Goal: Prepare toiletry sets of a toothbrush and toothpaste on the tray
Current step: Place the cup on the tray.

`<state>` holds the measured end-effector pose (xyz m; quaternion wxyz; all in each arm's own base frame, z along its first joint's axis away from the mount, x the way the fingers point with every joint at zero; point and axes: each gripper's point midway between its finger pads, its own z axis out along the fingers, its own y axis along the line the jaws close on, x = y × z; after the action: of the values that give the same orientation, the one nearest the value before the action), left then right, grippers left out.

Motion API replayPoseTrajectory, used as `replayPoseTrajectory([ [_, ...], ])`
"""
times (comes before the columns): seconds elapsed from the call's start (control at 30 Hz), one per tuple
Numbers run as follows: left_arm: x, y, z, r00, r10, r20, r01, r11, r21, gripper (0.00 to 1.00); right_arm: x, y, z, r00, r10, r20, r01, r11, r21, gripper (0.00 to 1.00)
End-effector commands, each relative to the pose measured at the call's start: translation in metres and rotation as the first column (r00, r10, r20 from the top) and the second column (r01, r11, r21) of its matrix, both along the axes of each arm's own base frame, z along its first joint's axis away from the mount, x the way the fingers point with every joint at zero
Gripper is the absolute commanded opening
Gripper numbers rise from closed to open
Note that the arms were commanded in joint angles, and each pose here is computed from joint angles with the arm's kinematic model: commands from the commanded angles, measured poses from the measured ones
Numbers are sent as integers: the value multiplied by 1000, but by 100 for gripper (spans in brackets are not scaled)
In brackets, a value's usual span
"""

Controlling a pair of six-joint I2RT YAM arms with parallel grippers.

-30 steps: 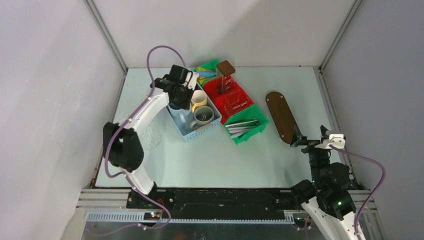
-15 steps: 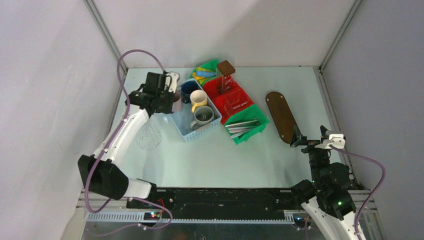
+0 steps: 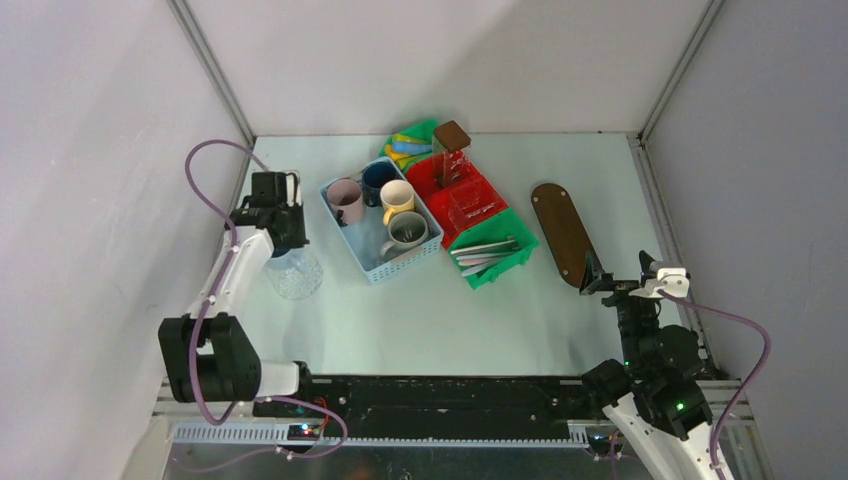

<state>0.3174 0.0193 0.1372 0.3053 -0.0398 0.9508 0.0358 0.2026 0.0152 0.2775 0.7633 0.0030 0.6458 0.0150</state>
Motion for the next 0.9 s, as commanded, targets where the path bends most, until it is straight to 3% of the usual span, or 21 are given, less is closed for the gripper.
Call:
replayPoseTrajectory([
  [0.0,34,19,17,989,50,141,-54,998,23,0,-20,-11,27,991,-10,130,1,998,70,100],
  [0.37,28,20,-55,999,-31,-20,31,1000,3,6,-19,-11,26,992,-9,127,0,998,70,100],
  [0.57,21,15,-79,991,-100,-85,98,995,-23,14,-19,-10,26,992,-6,128,-3,998,67,100],
  [0.63,20,15,-80,990,-101,-95,99,995,-29,23,-19,-10,26,992,-7,129,-2,998,70,100],
  [0.7,21,15,-76,991,-94,-91,91,995,-33,39,-19,-10,26,992,-5,129,-4,998,69,100],
  [0.87,28,15,-40,1000,-21,1,22,999,-46,68,-19,-7,26,991,9,130,-19,997,71,100],
])
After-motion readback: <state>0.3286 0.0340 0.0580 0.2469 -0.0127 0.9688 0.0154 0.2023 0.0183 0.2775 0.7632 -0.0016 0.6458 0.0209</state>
